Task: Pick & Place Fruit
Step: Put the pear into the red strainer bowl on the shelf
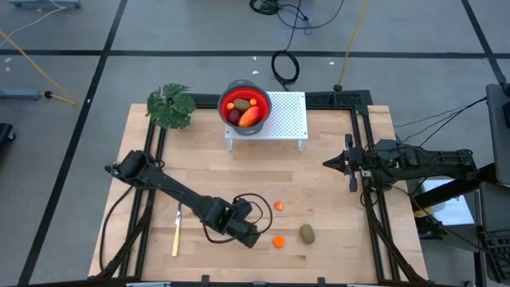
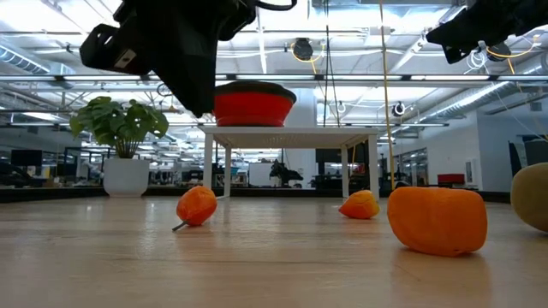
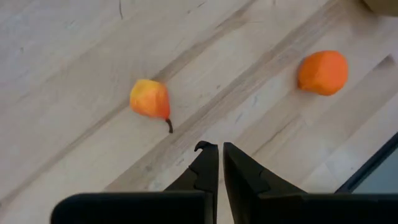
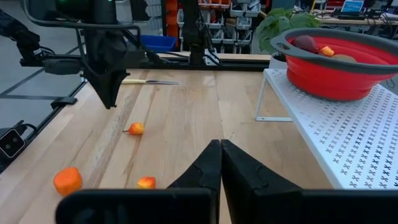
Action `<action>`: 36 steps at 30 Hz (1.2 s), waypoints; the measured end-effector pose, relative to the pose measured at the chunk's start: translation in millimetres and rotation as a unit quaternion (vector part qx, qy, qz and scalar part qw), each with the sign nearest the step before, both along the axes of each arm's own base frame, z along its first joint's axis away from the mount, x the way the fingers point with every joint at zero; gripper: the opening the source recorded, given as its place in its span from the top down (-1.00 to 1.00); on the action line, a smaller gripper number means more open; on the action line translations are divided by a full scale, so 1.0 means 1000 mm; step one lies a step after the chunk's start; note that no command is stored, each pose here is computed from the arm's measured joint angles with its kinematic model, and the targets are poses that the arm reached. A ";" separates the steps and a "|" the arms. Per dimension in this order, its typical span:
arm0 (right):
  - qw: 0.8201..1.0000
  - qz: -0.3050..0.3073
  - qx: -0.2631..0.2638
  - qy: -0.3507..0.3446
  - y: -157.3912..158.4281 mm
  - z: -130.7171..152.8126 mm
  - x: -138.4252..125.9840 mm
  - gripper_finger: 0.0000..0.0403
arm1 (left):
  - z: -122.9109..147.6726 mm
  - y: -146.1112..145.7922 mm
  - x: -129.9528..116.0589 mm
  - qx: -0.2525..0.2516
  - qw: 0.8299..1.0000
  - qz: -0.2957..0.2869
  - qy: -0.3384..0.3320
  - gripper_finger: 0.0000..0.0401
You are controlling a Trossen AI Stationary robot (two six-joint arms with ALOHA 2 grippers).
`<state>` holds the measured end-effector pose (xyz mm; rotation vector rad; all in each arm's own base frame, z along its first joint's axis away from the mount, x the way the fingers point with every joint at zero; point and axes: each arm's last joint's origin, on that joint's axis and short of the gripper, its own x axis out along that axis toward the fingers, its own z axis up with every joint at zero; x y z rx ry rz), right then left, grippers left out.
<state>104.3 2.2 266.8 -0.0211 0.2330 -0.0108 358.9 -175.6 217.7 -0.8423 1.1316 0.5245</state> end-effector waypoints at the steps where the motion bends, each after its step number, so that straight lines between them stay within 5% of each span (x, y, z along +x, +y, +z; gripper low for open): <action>1: 1.000 0.000 0.000 0.000 0.000 0.000 0.000 0.98 | -0.001 -0.001 0.000 0.000 1.000 0.002 0.002 0.89; 8: 1.000 0.000 0.000 0.000 0.000 0.000 0.000 0.98 | -0.004 0.001 -0.003 0.006 0.999 0.036 0.020 0.78; 23: 1.000 0.000 0.000 0.001 0.000 0.000 0.000 0.98 | -0.021 0.005 0.002 0.041 0.995 0.088 0.029 -0.16; 36: 1.000 0.000 -0.002 0.008 0.000 -0.002 0.000 0.98 | -0.050 0.011 0.012 0.045 0.992 0.098 0.065 -0.26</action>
